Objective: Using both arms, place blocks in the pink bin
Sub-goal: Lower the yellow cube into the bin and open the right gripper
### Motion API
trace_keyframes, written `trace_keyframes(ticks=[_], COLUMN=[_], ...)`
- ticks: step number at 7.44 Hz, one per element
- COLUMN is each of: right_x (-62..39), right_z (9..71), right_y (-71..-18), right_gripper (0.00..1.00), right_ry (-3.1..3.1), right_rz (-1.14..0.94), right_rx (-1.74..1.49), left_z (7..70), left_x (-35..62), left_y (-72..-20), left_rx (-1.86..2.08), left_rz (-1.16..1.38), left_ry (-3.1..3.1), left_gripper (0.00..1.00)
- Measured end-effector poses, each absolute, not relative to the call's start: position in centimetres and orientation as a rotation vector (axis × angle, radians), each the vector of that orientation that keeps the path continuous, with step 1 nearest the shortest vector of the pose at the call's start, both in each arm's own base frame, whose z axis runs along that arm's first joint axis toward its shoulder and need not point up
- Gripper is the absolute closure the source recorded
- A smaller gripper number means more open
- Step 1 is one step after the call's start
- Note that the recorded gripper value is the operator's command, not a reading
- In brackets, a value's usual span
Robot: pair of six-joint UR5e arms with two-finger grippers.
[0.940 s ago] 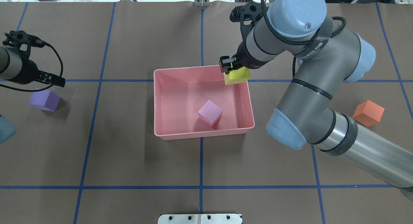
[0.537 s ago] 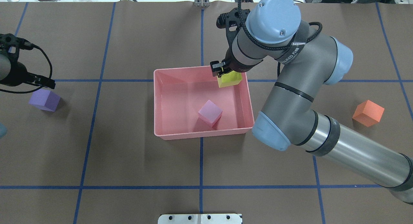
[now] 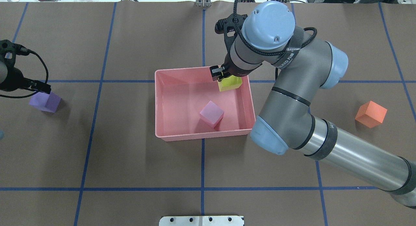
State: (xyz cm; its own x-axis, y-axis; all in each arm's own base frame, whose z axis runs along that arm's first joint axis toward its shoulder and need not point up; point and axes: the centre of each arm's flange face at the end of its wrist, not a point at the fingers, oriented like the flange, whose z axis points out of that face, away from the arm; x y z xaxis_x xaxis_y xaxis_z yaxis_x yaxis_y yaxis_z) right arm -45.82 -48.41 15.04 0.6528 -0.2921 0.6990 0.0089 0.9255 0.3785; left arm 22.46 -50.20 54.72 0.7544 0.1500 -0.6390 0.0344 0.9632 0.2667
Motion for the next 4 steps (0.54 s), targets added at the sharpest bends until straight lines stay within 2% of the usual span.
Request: trace_keyframes(ticks=[4], right_x=[-46.33], right_z=[15.65], right_y=[-48.44], right_gripper=[1.0], right_ry=[-0.833], right_rz=[-0.191], right_rx=[0.358], left_z=[55.41], left_x=[22.96], left_y=[-50.36], left_rx=[0.258], left_rz=[0.013], left_ry=[0.735], left_gripper=[0.0])
